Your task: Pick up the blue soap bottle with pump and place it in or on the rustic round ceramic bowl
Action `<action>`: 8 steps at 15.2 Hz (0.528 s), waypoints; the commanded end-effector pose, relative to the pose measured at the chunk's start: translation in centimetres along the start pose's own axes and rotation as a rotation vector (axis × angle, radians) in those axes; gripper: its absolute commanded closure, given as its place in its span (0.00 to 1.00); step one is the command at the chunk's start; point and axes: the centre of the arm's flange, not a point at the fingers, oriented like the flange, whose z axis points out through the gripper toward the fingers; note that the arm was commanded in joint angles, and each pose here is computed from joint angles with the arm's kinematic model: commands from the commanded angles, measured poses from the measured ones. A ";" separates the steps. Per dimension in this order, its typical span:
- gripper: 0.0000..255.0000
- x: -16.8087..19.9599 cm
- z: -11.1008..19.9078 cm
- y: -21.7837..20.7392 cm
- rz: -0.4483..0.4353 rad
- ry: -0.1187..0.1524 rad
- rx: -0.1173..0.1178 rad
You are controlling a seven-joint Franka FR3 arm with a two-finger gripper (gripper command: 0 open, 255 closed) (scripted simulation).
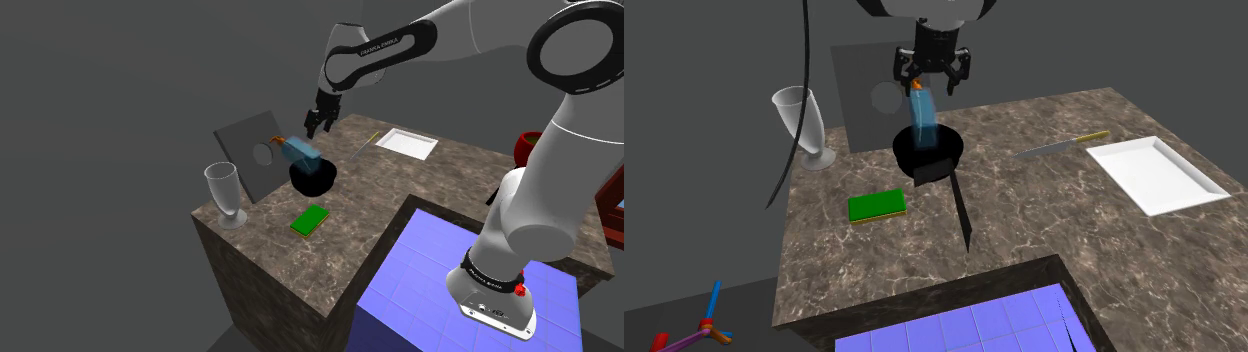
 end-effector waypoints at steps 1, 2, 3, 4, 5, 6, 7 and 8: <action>0.00 0.0 0.0 0.0 0.000 0.000 0.000; 0.00 0.0 -1.3 0.0 0.000 0.000 0.000; 0.00 0.0 -2.6 0.0 0.000 0.000 0.000; 0.00 0.0 -4.0 0.0 0.000 0.000 0.000; 0.00 0.0 -5.0 0.0 0.000 0.000 0.000; 0.00 0.0 -5.0 0.0 0.000 0.000 0.000; 0.00 0.0 -5.0 0.0 0.000 0.000 0.000; 0.00 0.0 -5.0 0.0 0.000 0.000 0.000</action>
